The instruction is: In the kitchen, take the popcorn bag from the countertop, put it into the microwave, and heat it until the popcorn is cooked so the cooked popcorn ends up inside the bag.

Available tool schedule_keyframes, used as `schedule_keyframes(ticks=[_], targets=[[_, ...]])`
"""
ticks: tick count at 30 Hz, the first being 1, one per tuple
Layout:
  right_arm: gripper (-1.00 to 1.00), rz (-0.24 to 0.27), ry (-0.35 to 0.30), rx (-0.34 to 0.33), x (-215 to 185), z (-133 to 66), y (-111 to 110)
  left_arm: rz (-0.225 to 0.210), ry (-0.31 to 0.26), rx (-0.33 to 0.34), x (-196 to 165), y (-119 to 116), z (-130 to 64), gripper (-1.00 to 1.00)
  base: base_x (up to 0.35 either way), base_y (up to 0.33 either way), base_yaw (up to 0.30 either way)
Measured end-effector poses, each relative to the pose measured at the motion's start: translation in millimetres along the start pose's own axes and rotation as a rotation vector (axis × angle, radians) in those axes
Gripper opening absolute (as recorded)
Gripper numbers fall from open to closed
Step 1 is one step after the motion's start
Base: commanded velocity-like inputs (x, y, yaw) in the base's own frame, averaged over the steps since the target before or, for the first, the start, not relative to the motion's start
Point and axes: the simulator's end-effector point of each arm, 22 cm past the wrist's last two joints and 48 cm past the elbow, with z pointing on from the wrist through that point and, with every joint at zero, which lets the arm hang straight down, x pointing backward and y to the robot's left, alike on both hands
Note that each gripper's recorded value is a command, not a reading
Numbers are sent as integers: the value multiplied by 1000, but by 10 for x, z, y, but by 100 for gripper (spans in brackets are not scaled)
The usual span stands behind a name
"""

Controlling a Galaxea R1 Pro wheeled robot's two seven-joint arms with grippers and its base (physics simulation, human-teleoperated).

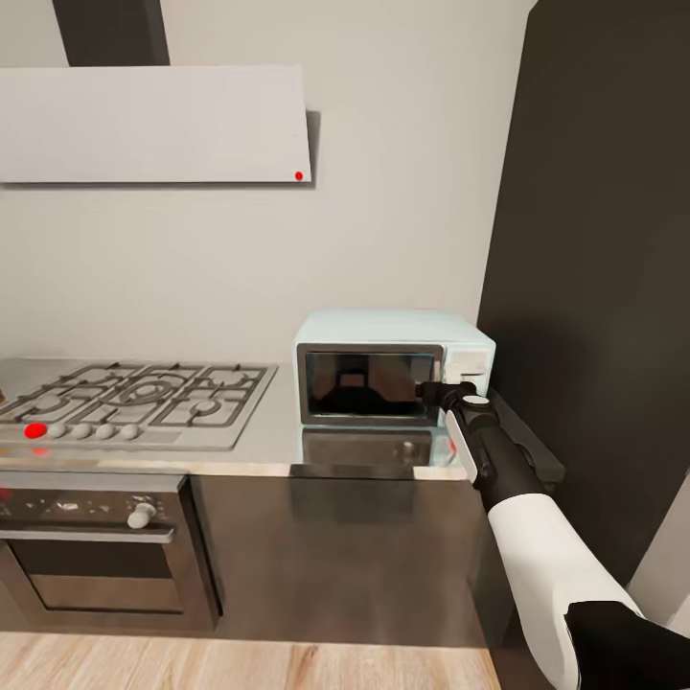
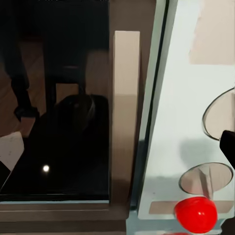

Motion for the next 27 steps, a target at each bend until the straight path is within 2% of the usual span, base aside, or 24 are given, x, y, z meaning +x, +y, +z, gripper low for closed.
schedule_keyframes(ticks=[27], targets=[[100, 11, -16, 7, -19, 11, -38, 0, 0, 1, 0, -4, 0, 100, 19, 0, 0]])
